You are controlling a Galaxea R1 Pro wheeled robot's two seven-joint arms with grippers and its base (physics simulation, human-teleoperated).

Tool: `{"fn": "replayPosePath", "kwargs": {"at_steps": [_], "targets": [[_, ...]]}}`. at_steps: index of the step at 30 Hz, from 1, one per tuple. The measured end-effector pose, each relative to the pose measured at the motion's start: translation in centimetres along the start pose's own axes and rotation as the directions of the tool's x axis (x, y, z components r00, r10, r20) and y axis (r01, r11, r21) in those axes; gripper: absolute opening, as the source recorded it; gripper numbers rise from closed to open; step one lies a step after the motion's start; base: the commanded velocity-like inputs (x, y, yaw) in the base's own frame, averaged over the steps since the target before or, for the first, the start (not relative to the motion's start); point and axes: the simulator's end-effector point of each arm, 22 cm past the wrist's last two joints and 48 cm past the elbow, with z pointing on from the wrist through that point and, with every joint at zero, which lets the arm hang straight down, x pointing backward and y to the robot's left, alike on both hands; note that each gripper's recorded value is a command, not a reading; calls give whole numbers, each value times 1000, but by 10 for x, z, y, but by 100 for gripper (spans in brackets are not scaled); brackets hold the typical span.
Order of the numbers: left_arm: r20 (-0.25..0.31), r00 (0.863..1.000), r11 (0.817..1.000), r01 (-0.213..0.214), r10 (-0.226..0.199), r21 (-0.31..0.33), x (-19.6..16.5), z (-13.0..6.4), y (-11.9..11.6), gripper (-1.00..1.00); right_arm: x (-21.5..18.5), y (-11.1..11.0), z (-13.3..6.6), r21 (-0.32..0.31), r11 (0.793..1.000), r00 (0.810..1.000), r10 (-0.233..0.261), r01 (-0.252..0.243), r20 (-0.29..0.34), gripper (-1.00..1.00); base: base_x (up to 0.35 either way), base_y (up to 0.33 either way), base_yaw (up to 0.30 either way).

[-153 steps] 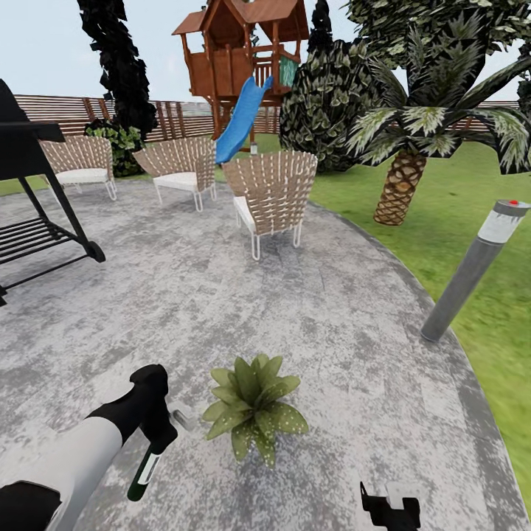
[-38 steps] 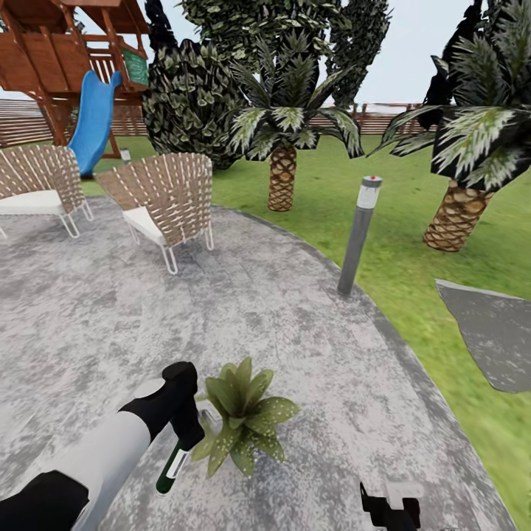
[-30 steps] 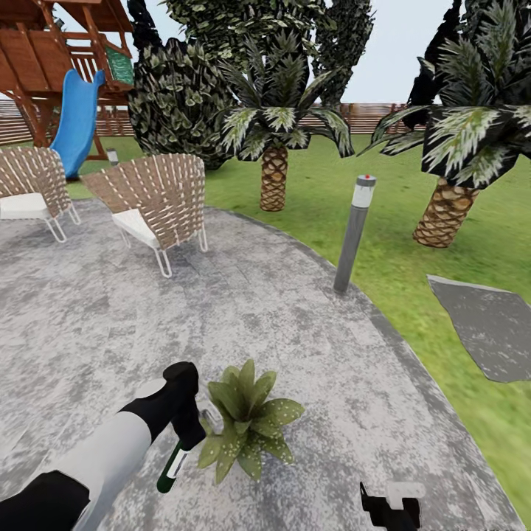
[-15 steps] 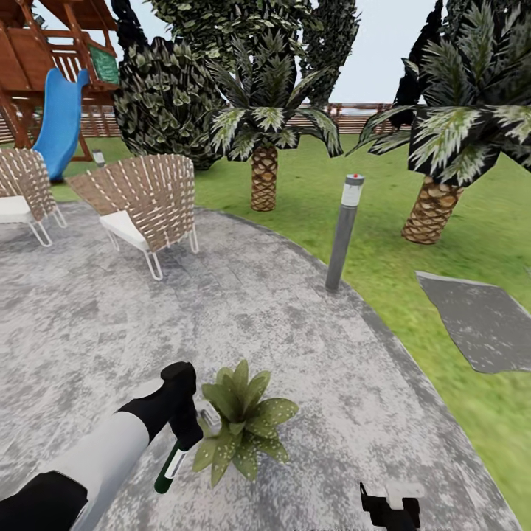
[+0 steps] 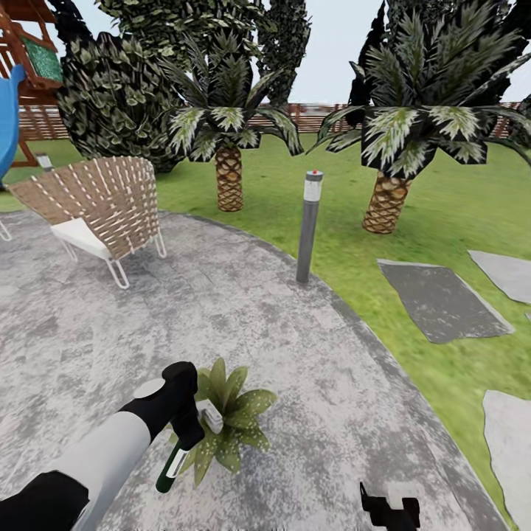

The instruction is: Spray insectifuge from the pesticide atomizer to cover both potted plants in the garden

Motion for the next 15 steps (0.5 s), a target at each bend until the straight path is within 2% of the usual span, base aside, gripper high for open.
{"fn": "replayPosePath", "kwargs": {"at_steps": [5,12,15], "targets": [[-3,1000,1000,1,-1,-2,1,0,1,-100,0,0,0,0,1000,1000,0,0,0,100,-122,234,-258],[-2,1000,1000,5,-5,-2,3,0,3,-100,0,1,0,-1,1000,1000,1,-1,-1,100,-158,269,-22],[-2,1000,1000,6,-6,-2,3,0,3,-100,0,1,0,-1,1000,1000,0,0,0,100,-53,292,-1]]}}
